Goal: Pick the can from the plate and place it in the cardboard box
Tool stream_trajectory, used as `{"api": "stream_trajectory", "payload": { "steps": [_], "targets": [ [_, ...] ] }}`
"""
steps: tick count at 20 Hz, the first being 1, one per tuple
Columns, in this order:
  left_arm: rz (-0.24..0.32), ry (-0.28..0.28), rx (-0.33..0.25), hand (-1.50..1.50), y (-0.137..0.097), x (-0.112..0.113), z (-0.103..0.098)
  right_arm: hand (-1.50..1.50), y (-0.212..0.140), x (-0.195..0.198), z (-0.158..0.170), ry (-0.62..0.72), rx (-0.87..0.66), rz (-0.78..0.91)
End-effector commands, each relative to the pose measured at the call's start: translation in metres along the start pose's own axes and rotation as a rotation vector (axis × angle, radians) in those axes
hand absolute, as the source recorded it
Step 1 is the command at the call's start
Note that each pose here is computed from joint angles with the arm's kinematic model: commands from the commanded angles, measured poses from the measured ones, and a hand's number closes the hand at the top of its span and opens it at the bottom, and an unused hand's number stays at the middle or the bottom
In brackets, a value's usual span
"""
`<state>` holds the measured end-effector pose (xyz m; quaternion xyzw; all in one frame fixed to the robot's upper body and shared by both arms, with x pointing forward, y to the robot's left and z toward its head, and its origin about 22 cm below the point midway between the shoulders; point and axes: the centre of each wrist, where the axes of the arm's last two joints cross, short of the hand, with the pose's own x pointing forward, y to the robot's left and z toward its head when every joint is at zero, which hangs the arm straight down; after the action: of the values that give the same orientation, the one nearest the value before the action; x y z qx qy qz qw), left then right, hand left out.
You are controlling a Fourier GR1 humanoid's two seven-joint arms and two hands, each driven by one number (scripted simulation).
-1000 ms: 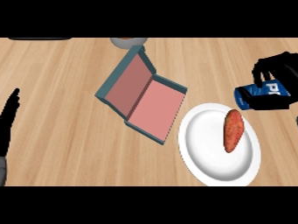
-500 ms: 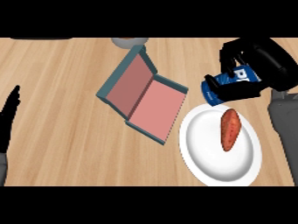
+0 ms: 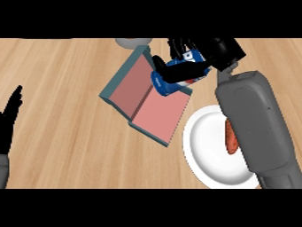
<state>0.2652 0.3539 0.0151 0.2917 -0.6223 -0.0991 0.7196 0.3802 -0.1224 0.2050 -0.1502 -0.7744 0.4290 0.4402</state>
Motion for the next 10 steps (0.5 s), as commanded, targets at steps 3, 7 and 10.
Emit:
{"api": "stream_trajectory", "payload": {
  "steps": [3,7,10],
  "targets": [
    [-0.003,0.007,-0.004,0.0,0.005,0.001,0.003,1.5,0.024,0.021,-0.042,0.039,0.053,-0.053],
    [0.005,-0.013,-0.01,0.0,-0.01,0.002,0.0,1.5,0.058,0.012,-0.061,0.079,0.044,-0.033],
    [0.006,-0.029,-0.038,0.0,-0.016,-0.001,0.002,1.5,0.08,-0.001,-0.066,0.114,0.059,0.0]
  ]
}}
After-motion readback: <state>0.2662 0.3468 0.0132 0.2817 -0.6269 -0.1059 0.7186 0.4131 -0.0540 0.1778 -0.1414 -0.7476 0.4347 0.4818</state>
